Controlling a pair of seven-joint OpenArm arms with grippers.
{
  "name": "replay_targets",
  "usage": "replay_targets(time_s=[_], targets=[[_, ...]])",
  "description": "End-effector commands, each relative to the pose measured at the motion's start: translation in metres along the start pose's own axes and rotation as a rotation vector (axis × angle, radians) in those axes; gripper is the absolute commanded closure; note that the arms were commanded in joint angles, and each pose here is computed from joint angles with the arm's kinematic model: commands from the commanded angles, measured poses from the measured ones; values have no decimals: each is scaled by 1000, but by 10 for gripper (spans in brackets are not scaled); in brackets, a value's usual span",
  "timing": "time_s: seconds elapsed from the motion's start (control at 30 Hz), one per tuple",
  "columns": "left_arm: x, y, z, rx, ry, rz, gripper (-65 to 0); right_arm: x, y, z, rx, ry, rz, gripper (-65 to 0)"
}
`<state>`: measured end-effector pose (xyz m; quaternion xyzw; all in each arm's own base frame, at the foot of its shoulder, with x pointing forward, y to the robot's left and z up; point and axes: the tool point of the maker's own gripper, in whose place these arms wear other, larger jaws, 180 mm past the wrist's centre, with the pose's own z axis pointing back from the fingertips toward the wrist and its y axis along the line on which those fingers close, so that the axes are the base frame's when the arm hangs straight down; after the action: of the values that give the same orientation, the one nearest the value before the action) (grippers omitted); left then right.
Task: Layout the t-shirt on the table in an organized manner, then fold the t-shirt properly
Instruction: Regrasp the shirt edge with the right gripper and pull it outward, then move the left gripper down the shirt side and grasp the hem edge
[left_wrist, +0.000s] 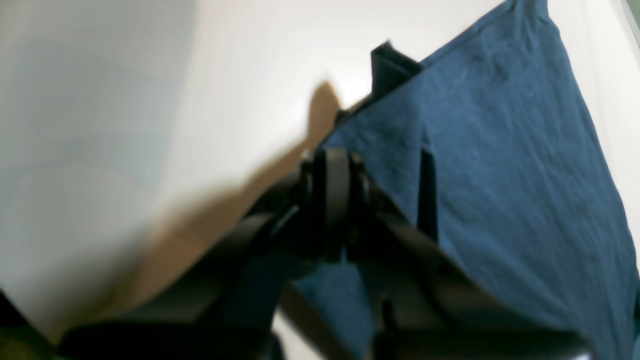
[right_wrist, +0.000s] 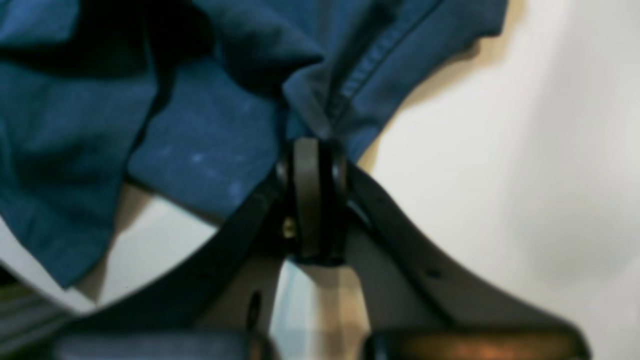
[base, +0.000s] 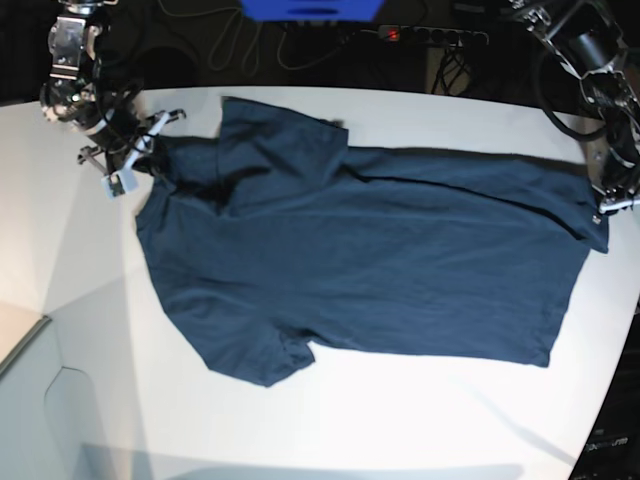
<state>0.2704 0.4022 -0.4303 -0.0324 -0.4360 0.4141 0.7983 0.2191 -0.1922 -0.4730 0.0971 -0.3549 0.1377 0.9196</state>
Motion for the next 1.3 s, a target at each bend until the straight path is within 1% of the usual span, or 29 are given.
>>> replay_targets(time_s=[0.0,0.07,0.13,0.17,0.3,0.37,0.43,0.5,0.57,0.63,0.77,0.9,0.97,1.1,1.2,1.27], targets=[[23,-2,3,-12,-57,-13,-1,-3,-4,6,-17,17,25,0],[19,2,4,-5,-49,-15,-1,-5,0,9,-14,19,25,0],[19,2,4,-5,-49,-15,-1,-6,1,10,-14,20,26,-41],[20,2,4,-4,-50,-17,-1,-6,1,10,-14,20,26,-69],[20,2,5,-5,-52,-17,-9,5,0,16,-25,-7,52,-221],[20,2,5,-5,-52,-17,-50,17,-5,27,-55,-42,65,-284],[20,2,5,-5,-52,-17,-128,34,-6,34,-88,-99,56,-326],[25,-1,6,-10,-65,-24,-208,47,-11,42,-125,-144,39,-336],[35,-5,11,-17,-94,-40,-263,54,-12,46,-145,-169,32,-336],[43,-7,19,-22,-121,-66,-293,59,-10,47,-145,-182,36,-336],[61,-17,32,-38,-178,-108,-296,60,-9,47,-144,-187,34,-336],[66,-20,32,-43,-188,-110,-296,65,-8,46,-143,-199,31,-339],[69,-24,31,-51,-195,-110,-300,83,-12,42,-149,-238,38,-340],[86,-49,24,-92,-234,-91,-303,118,-24,31,-157,-305,42,-341],[79,-77,6,-142,-197,-95,-303,151,-35,17,-154,-362,27,-343],[76,-94,-9,-170,-162,-98,-303,168,-46,5,-148,-379,11,-356]])
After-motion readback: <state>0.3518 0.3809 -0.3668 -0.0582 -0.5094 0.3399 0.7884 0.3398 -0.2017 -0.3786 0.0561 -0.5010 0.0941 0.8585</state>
